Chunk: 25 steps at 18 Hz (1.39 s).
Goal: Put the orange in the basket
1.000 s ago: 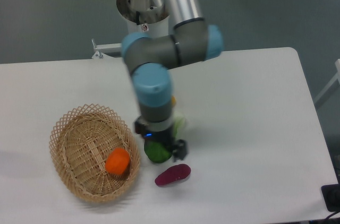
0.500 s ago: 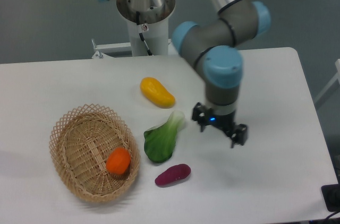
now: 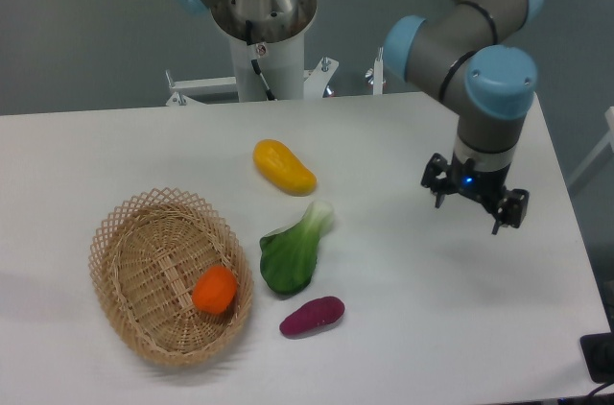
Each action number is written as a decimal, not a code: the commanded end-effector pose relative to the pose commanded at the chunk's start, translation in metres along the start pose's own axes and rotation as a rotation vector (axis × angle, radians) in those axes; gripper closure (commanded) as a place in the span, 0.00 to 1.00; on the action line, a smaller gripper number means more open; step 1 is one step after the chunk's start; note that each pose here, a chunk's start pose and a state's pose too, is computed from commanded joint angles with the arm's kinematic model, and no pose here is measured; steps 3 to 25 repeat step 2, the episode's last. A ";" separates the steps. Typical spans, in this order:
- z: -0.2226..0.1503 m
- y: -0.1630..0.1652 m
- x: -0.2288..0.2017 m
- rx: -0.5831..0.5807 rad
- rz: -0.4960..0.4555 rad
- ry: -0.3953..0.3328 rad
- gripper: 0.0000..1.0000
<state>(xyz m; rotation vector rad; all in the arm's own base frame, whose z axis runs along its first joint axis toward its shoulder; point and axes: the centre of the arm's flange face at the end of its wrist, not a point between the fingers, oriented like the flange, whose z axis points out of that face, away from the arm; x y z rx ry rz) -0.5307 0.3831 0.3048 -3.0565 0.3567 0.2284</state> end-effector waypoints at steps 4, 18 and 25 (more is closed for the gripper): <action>0.000 -0.001 0.001 0.002 0.002 0.000 0.00; 0.000 -0.001 0.001 0.002 0.002 0.000 0.00; 0.000 -0.001 0.001 0.002 0.002 0.000 0.00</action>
